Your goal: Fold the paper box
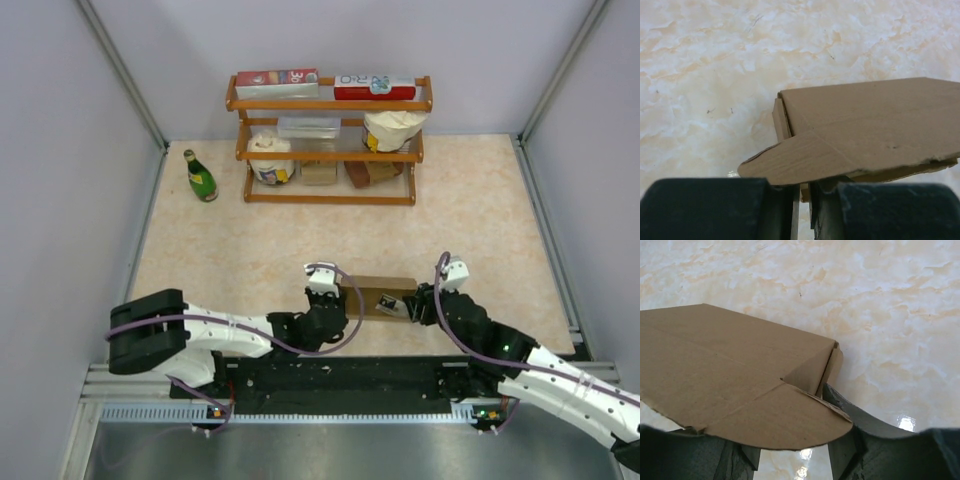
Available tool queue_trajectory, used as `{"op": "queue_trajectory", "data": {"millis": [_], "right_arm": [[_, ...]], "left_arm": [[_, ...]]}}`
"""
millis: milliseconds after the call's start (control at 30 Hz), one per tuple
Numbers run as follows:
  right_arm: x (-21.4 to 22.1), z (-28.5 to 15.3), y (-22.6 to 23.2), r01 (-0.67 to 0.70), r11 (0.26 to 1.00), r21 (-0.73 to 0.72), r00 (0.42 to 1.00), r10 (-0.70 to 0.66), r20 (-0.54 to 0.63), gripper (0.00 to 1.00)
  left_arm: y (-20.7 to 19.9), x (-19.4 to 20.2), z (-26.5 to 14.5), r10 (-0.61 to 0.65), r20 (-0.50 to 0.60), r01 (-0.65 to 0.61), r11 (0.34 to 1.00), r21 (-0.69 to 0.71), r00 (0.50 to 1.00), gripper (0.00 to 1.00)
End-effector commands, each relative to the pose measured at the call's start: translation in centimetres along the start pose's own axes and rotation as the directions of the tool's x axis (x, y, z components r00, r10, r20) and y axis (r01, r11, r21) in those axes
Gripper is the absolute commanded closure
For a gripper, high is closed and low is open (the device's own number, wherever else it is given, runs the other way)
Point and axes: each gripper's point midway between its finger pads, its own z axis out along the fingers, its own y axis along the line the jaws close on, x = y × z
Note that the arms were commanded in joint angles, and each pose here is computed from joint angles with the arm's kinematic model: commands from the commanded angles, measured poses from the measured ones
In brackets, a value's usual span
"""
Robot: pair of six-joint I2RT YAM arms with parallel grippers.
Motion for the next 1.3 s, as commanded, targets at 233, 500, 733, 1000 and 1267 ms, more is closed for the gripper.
{"op": "queue_trajectory", "data": {"millis": [233, 500, 733, 1000, 1267], "right_arm": [[-3.4, -2.7, 1.2, -0.105, 0.993, -0.046, 0.994, 0.106, 0.030, 0.50], [-6.2, -5.4, 1.8, -0.170, 0.980, -0.102, 0.983, 0.176, 0.059, 0.45], [-10.9, -8.5, 1.9, -0.232, 0.959, -0.165, 0.949, 0.260, 0.176, 0.45], [-12.8, -8.0, 2.4, -0.161, 0.979, -0.129, 0.963, 0.184, 0.196, 0.48], [-11.8, -3.6, 6.0, -0.100, 0.991, -0.086, 0.995, 0.102, 0.020, 0.77]], "left_arm": [[0.6, 2.4, 0.1, -0.007, -0.029, 0.006, 0.999, -0.047, 1.000, 0.88], [0.7, 2.7, 0.1, 0.002, -0.031, -0.004, 0.998, -0.067, 1.000, 0.88], [0.5, 2.7, 0.3, 0.011, -0.032, -0.013, 0.997, -0.081, 0.999, 0.88], [-0.3, 2.6, 0.5, 0.035, -0.037, -0.037, 0.997, -0.073, 0.999, 0.88], [-1.0, 2.2, 0.1, 0.050, -0.034, -0.052, 0.997, -0.059, 0.998, 0.83]]}}
